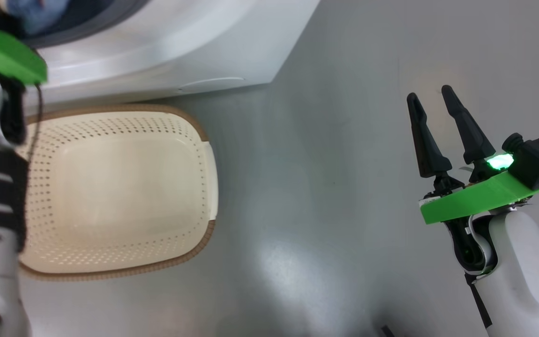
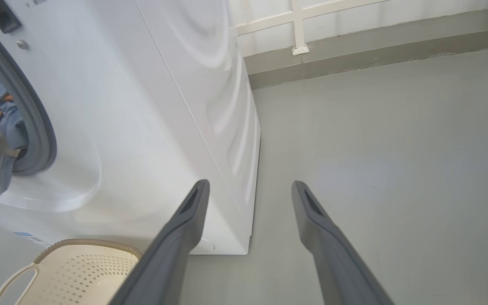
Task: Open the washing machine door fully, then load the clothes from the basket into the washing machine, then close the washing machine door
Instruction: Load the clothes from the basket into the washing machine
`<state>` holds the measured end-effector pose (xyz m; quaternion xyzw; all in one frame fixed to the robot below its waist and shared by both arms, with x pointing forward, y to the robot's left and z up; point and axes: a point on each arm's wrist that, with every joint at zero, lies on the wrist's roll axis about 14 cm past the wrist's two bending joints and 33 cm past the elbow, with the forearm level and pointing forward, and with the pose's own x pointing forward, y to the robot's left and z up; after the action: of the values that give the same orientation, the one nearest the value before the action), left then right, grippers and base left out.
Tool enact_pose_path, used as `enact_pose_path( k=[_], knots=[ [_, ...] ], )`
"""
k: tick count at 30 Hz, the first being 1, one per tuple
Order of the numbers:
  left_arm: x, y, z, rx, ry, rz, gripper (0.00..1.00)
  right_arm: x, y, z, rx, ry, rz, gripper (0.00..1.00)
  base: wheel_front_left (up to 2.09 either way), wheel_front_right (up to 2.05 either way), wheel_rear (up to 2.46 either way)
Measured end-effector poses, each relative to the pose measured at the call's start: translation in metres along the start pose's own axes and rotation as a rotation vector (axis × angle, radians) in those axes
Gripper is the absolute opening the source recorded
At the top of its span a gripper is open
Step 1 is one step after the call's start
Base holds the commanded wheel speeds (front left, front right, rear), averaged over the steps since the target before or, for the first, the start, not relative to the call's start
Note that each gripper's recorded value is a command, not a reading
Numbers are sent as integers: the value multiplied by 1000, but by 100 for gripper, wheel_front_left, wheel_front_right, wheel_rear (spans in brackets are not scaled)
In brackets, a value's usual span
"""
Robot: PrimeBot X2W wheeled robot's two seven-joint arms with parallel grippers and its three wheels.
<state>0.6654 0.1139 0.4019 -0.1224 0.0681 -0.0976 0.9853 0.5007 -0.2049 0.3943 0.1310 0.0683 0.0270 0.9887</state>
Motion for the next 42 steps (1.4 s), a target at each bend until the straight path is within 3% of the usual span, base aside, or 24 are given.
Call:
enact_pose_path(
  k=[9, 16, 19, 20, 21, 22, 23, 30, 42],
  knots=[
    [43, -5, 4, 45, 4, -20, 0, -9, -22, -7, -18, 24, -62, 100, 0, 0, 0],
    [70, -27, 88, 82, -301, -66, 0, -12, -32, -14, -22, 42, -95, 100, 0, 0, 0],
    [72, -23, 85, 70, -313, -49, 0, -10, -35, -14, -28, 39, -100, 100, 0, 0, 0],
    [71, -22, 77, 73, -299, -46, 10, -10, -36, -15, -28, 41, -102, 100, 0, 0, 0],
    [71, -20, 70, 74, -280, -39, 46, -10, -36, -15, -27, 42, -103, 100, 0, 0, 0],
    [70, -18, 62, 73, -261, -33, 95, -10, -36, -15, -27, 42, -103, 100, 0, 0, 0],
    [69, -17, 56, 73, -242, -27, 100, -10, -35, -15, -26, 42, -103, 100, 0, 0, 0],
    [64, 0, 6, 74, -68, 33, 100, -8, -31, -16, -18, 40, -93, 100, 0, 0, 0],
    [54, -2, 20, 81, -53, 34, 100, -8, -23, -1, -12, 10, -75, 100, 0, 0, 0]
  ],
)
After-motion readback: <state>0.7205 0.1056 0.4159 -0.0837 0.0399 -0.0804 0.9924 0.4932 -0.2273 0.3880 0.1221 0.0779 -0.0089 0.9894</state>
